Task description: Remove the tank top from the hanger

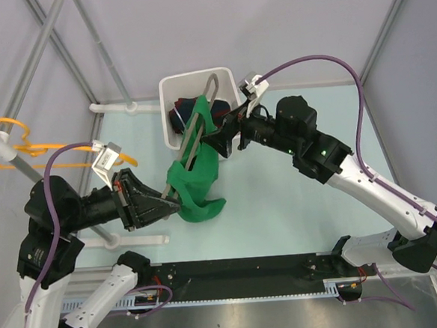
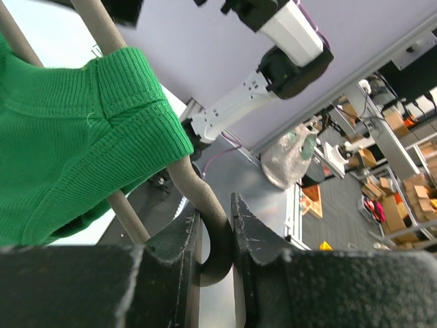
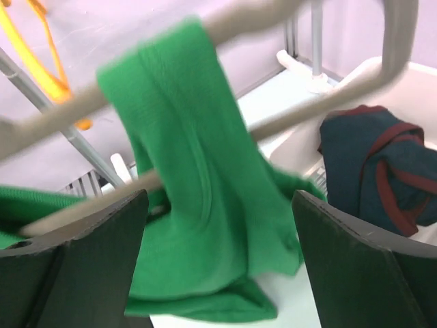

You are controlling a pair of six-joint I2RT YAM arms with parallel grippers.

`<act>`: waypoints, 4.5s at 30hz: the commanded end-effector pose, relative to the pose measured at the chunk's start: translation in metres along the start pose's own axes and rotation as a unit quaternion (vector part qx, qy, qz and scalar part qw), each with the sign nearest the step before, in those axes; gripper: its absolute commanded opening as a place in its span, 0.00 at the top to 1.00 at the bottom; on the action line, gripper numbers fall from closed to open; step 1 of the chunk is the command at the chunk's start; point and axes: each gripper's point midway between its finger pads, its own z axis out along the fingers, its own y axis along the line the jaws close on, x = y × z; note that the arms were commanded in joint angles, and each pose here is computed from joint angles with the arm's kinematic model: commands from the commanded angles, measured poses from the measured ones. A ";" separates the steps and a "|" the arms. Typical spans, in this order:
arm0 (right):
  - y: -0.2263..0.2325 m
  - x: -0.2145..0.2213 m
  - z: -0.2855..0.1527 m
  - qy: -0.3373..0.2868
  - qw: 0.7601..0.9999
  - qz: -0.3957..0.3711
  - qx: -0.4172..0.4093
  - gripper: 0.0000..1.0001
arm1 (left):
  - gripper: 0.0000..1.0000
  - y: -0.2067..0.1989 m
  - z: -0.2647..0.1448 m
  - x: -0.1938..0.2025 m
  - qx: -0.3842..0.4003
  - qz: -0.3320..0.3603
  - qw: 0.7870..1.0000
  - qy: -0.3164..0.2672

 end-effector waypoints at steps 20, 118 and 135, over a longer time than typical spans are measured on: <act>-0.050 -0.069 -0.016 -0.085 0.991 -0.012 0.106 1.00 | 1.00 -0.006 0.002 0.020 0.059 0.021 0.997 0.036; 0.014 -0.082 -0.012 -0.094 0.961 0.152 -0.210 1.00 | 0.24 0.013 0.018 -0.038 0.010 0.191 0.979 -0.069; 0.013 -0.097 -0.008 -0.101 0.955 -0.057 -0.272 1.00 | 0.19 0.027 0.020 -0.050 -0.034 0.176 0.980 -0.090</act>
